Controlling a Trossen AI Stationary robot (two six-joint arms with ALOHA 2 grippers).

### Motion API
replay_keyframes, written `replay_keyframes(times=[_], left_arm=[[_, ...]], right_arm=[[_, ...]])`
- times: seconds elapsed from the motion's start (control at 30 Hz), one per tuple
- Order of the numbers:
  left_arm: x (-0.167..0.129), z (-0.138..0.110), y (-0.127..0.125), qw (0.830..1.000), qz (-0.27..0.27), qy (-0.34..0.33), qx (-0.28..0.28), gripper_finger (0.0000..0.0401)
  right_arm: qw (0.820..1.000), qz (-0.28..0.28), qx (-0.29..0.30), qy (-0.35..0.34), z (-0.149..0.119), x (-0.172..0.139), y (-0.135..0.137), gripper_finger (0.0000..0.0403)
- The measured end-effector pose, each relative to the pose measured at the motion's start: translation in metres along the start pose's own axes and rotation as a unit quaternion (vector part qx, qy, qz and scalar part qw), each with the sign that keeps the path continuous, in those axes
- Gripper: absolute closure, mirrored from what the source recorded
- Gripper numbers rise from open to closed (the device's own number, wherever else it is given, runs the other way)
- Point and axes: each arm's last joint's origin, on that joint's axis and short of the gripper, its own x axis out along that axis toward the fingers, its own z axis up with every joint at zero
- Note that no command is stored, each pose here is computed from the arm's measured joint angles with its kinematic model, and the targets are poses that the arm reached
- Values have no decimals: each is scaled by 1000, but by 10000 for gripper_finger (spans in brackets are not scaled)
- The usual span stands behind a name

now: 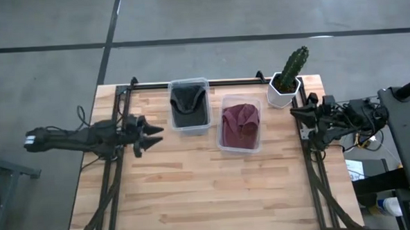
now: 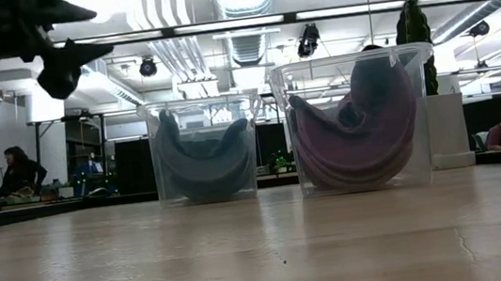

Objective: Pick & Place hat
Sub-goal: Return to Home Position

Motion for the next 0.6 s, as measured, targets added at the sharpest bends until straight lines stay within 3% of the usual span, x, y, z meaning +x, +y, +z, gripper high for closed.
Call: replay_keyframes(times=[0.17, 0.23, 0.6], left_arm=[[-1, -26, 7, 988, -140, -12, 62, 167], [-3, -33, 10, 983, -172, -25, 66, 167], [-7, -51, 22, 986, -153, 3, 67, 167]], right_arm=[[998, 43, -17, 43, -7, -1, 0, 351], [996, 73, -18, 55, -9, 0, 2, 351], [992, 91, -34, 78, -29, 3, -2, 351]])
